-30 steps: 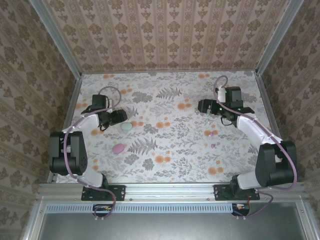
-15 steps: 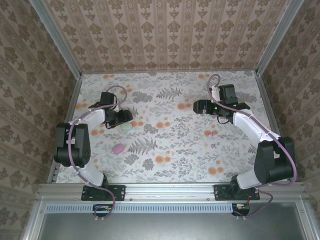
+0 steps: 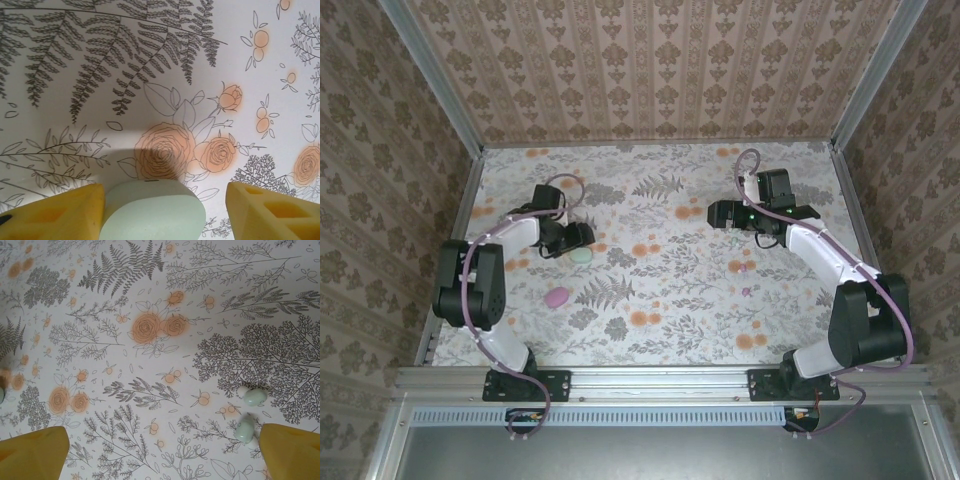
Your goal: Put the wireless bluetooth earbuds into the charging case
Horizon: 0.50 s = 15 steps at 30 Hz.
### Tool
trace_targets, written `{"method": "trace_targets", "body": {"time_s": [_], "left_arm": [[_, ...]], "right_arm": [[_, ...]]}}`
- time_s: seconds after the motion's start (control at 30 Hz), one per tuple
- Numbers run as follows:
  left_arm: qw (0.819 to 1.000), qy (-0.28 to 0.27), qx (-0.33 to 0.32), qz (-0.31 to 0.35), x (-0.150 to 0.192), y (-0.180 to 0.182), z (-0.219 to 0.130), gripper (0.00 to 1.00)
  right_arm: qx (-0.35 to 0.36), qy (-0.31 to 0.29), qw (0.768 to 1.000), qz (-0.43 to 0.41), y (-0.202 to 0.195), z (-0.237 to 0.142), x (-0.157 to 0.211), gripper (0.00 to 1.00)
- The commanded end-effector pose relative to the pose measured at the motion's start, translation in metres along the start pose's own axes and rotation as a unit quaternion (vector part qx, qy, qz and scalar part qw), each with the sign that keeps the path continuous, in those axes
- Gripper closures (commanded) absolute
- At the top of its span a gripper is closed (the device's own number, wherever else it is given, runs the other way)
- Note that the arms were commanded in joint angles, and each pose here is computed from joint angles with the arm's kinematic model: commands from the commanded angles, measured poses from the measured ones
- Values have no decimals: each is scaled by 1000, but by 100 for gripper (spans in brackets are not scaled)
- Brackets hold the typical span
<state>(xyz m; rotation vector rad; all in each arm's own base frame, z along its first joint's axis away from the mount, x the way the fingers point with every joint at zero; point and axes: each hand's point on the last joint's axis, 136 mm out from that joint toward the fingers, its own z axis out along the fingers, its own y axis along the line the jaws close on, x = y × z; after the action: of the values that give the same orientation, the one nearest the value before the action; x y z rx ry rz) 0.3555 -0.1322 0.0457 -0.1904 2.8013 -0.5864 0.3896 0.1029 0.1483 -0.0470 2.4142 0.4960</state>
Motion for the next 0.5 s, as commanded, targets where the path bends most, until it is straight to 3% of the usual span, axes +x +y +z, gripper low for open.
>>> {"method": "trace_targets", "body": {"time_s": [0.0,0.27,0.47], "left_arm": [[1000,0,22,3,-7,-19,4,34],[999,8,46,13,-2,-48,14,35],[999,-31,20,-4,-11,-38,-8,35]], "right_arm": [[-37,7,999,-24,18,3,0,3],[-104,3,988,-111,63,21,22,15],[-144,-23,971,-189,122,45,48,21]]}}
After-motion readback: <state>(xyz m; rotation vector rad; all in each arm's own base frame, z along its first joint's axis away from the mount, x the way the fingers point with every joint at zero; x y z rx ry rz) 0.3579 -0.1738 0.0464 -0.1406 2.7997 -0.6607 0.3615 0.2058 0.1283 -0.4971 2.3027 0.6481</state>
